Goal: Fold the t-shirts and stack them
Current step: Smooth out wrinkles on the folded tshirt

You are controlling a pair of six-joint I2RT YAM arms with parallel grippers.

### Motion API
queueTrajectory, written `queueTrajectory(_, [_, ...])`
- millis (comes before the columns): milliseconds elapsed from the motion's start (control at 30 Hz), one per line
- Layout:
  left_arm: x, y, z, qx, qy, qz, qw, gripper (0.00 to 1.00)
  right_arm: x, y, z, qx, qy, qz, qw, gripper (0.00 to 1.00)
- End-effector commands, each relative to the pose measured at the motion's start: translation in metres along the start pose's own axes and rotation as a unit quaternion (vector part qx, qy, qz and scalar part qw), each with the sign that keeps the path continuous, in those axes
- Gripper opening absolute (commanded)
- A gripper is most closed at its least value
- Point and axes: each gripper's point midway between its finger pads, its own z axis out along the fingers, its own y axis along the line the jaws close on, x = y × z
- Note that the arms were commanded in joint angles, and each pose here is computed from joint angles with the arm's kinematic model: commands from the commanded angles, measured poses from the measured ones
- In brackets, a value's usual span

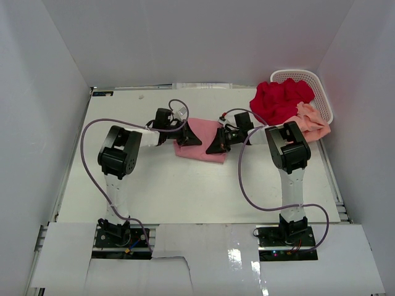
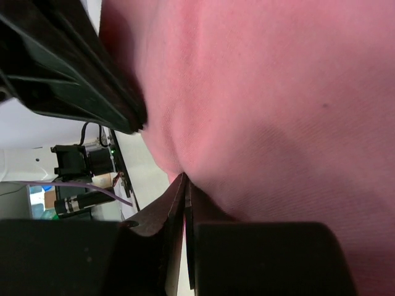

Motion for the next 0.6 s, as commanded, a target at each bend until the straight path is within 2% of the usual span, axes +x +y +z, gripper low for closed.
queueTrajectory(0, [0.013, 0.007, 0.002, -0.005, 0.009, 0.003, 1.0, 0.13, 0.012, -0.034, 0.006, 0.055, 0.008, 0.018, 0.998, 0.08])
queueTrajectory(67, [0.014, 0.016, 0.005, -0.02, 0.011, 0.003, 1.0, 0.13, 0.012, -0.037, 0.005, 0.065, 0.005, 0.015, 0.998, 0.08])
queueTrajectory(267, [0.022, 0.053, 0.004, -0.131, 0.017, -0.011, 0.991, 0.11, 0.002, -0.022, 0.0, 0.061, 0.0, -0.002, 0.998, 0.08])
queueTrajectory(367, [0.009, 0.061, -0.004, -0.184, -0.005, -0.004, 0.983, 0.11, -0.007, -0.009, -0.004, 0.054, -0.007, -0.022, 0.998, 0.08])
queueTrajectory(467, [-0.014, 0.038, -0.013, -0.192, -0.032, 0.013, 0.981, 0.11, -0.009, 0.002, -0.009, 0.053, -0.006, -0.027, 0.998, 0.08])
queueTrajectory(567, [-0.047, -0.014, -0.028, -0.17, -0.068, 0.042, 0.982, 0.12, -0.019, 0.013, -0.013, 0.053, -0.012, -0.039, 0.998, 0.08])
